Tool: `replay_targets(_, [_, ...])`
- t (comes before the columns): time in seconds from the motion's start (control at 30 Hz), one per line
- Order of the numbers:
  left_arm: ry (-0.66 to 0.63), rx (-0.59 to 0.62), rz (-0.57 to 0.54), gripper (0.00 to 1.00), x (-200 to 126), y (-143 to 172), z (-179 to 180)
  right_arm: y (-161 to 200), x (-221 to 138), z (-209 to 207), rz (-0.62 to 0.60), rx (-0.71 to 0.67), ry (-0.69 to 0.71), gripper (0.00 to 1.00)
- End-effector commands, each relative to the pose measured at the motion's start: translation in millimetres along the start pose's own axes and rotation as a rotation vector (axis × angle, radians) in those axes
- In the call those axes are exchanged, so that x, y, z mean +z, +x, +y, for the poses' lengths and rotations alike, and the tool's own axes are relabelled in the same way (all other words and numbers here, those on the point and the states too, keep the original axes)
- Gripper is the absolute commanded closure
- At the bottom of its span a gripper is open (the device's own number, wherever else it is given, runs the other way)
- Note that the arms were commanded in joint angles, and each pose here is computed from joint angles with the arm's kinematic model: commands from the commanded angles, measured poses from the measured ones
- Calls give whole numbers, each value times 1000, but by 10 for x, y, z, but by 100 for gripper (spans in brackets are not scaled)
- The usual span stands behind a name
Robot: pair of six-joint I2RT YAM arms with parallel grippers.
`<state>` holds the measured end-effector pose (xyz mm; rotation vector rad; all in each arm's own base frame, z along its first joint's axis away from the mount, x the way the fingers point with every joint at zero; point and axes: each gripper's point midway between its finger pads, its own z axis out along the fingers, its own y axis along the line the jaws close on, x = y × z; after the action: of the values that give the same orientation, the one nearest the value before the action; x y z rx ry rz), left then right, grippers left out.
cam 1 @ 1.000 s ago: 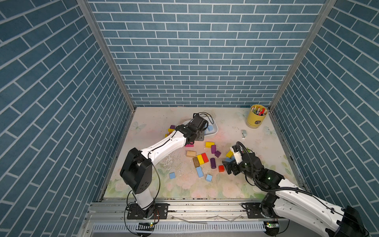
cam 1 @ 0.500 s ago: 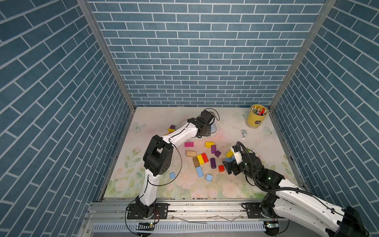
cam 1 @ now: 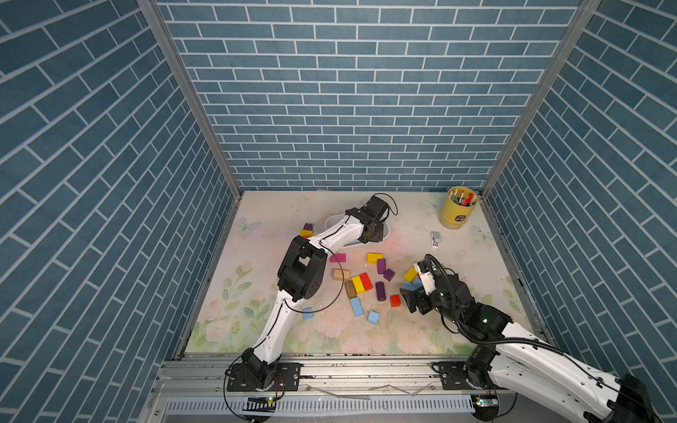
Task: Pick out the blue building blocks
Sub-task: Place the building block in the storage box.
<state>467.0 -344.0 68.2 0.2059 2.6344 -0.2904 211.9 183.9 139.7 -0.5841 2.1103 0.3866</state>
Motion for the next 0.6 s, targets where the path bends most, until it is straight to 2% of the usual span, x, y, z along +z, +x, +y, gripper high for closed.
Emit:
replay_targets(0.0, [-3, -3, 42, 65, 37, 63, 30, -27, -43, -36, -11, 34, 16, 4])
replay_targets(0.3, [25, 5, 7, 46, -133, -54, -33, -22, -63, -41, -16, 40, 15, 4])
replay_targets(0.57, [101, 30, -93, 36, -756, -243, -119, -40, -75, -28, -23, 45, 7, 4])
